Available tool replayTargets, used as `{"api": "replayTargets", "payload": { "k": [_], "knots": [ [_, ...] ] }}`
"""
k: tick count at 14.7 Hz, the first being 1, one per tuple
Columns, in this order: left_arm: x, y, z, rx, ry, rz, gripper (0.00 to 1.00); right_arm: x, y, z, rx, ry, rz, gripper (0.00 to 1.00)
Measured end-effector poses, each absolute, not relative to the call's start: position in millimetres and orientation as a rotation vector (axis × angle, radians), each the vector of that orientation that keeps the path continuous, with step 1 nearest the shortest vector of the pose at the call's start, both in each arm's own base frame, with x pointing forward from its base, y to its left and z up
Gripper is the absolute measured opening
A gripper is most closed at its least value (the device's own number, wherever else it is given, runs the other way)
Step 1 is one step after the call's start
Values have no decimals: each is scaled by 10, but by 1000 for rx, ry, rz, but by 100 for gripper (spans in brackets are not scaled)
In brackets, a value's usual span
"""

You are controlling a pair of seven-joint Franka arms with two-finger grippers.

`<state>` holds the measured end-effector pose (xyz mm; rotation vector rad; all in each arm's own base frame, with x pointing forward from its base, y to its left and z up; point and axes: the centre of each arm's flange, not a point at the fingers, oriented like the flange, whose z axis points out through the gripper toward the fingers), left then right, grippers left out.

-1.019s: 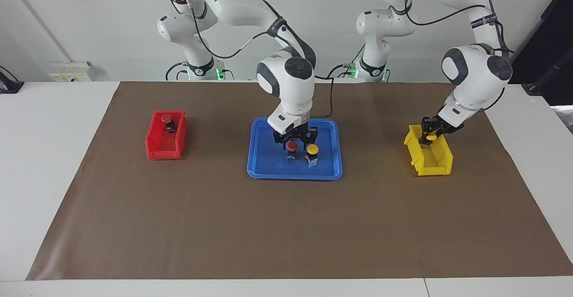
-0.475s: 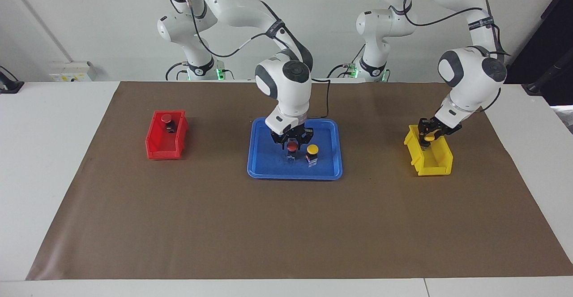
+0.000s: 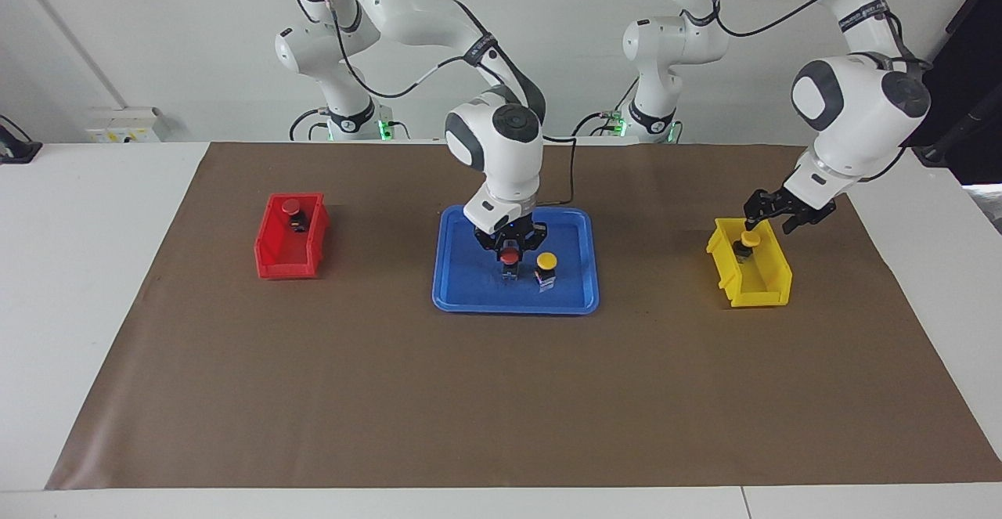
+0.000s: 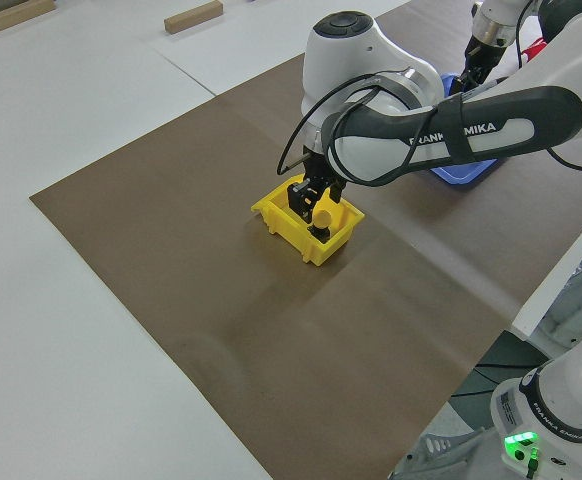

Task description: Sort red and yellow buttons by color

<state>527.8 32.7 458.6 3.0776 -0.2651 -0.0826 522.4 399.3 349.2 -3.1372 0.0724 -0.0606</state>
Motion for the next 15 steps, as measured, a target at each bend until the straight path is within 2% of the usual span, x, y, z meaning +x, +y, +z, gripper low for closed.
{"api": "replayTargets", "payload": {
  "k": [1, 4, 7, 9, 12, 15],
  "knots": [
    [5264, 327, 4793, 3090, -282, -78, 100, 5241, 3978, 3521, -3135, 63, -67, 41],
    [5173, 258, 5391, 3102, -321, -53, 100, 5442, 3582, 3883, -3136, 52, -80, 41],
    [5131, 37, 5970, 3099, -389, -35, 100, 5627, 2488, 4498, -3167, 31, -11, 41],
    [5125, -131, 6247, 3100, -418, -29, 100, 5542, 1629, 4733, -3167, 2, 4, 41],
    [5193, -248, 6256, 3110, -375, -19, 100, 5287, 510, 4764, -3163, -46, 37, 41],
    [5301, -734, 6018, 3128, -219, 16, 100, 5106, -129, 4539, -3156, -86, 52, 41]
  ]
}}
